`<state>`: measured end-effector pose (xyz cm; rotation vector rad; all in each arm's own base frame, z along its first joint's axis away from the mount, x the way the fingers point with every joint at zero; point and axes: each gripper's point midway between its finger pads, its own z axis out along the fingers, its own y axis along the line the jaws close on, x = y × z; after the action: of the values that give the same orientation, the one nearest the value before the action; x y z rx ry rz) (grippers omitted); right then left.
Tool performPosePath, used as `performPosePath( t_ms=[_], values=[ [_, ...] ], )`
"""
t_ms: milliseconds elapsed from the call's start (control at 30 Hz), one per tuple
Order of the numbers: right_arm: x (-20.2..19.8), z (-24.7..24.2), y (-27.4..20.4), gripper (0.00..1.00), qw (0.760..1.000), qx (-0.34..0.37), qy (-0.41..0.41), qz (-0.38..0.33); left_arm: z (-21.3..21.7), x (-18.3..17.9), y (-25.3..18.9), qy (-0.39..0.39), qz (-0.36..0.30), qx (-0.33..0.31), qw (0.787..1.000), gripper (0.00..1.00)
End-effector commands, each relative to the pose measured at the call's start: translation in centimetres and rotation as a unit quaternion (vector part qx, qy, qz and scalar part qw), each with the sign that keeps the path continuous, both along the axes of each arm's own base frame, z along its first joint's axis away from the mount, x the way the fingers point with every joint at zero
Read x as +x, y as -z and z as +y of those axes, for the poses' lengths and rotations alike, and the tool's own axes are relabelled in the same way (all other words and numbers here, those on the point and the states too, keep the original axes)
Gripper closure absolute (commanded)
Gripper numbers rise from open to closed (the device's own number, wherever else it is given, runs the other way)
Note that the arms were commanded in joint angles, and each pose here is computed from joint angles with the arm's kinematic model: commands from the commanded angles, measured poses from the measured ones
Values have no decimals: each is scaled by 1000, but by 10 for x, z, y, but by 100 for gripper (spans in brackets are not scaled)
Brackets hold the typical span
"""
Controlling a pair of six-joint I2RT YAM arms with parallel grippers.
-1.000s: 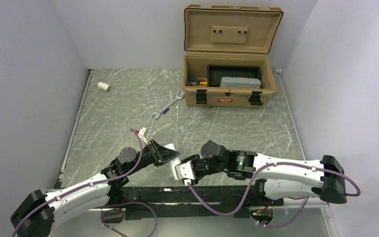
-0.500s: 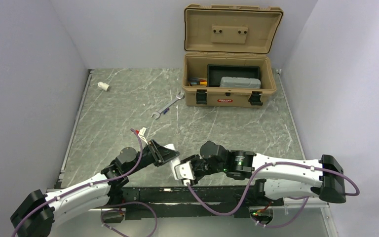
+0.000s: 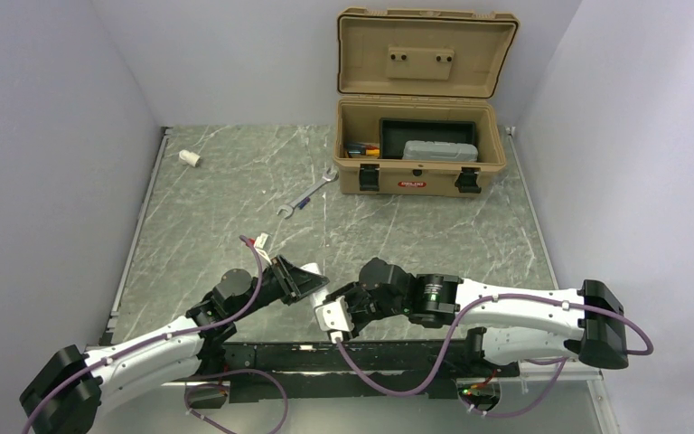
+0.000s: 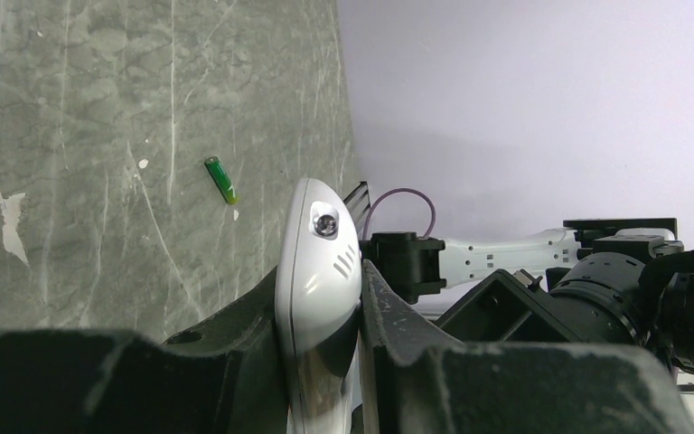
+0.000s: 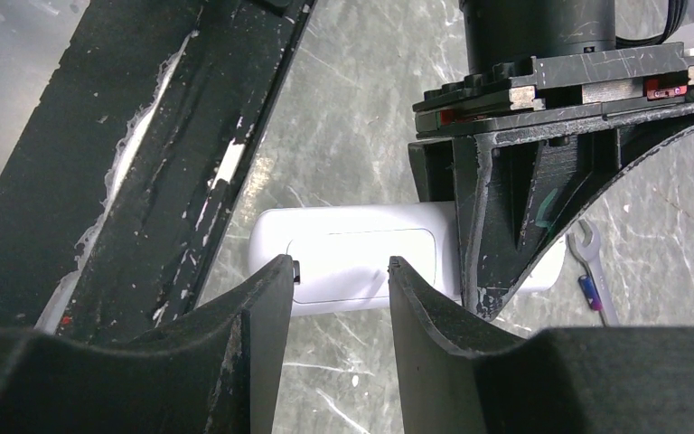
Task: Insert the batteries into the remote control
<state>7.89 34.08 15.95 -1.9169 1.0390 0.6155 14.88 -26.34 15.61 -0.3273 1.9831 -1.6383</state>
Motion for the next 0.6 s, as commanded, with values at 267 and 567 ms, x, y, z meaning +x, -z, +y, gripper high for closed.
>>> performPosePath(
  t_ms=[267, 567],
  values=[
    [13, 9, -39, 55, 998, 39, 6, -45, -5, -3, -30, 14, -28, -40, 999, 100],
    [12, 7, -45, 55, 998, 47, 8, -43, -6, -3, -31, 16, -30, -37, 999, 100]
  ],
)
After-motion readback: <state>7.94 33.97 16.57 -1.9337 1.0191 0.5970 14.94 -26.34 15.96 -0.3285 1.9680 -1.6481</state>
